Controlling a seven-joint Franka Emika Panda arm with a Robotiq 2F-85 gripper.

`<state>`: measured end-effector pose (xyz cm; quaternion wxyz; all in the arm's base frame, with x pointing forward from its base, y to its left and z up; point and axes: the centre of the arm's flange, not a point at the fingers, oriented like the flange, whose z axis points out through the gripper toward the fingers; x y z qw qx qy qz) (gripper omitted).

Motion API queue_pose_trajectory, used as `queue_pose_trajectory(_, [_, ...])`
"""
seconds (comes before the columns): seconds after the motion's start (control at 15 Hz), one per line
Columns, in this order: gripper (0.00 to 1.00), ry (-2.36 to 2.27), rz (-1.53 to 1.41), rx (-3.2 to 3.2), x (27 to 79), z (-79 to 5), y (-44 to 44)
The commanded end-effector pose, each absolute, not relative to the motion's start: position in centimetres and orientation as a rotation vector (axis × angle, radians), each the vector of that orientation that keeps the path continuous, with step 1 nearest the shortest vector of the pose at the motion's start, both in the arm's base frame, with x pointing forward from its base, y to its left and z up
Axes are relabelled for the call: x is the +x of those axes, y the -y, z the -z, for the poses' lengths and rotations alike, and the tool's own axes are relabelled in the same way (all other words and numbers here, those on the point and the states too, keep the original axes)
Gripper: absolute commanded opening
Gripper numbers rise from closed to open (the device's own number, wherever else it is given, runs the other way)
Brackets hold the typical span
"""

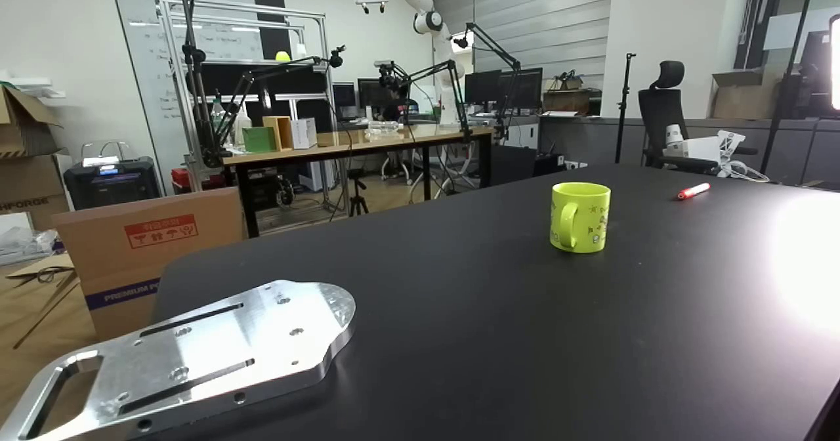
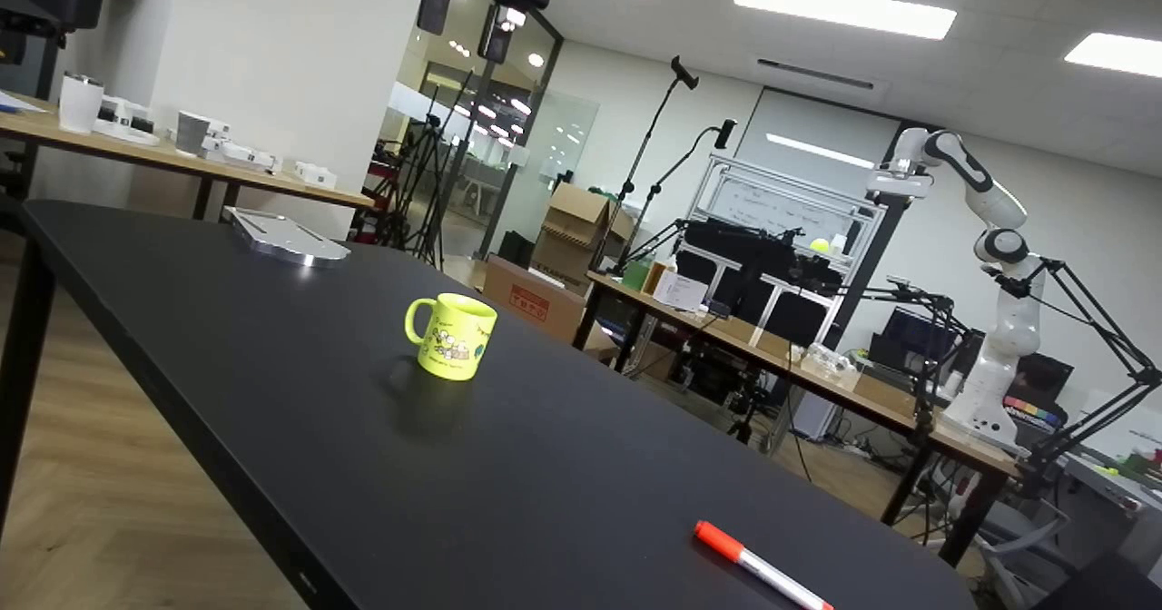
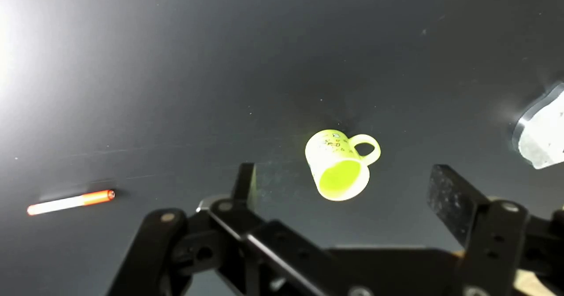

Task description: Put the marker in the cup

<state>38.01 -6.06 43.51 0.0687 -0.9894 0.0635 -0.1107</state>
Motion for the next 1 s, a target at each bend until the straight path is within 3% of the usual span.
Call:
queue_pose_trajectory(0.0, [1.00, -0.194, 0.336, -2.981, 38.2, -43.5, 6.2])
queue_pose_trajectory(0.6, [1.00, -0.185, 0.329, -2.984, 38.1, -43.3, 6.0])
queue_pose_trajectory(0.93, [1.00, -0.340, 0.401, -2.990, 42.2, -42.7, 7.8])
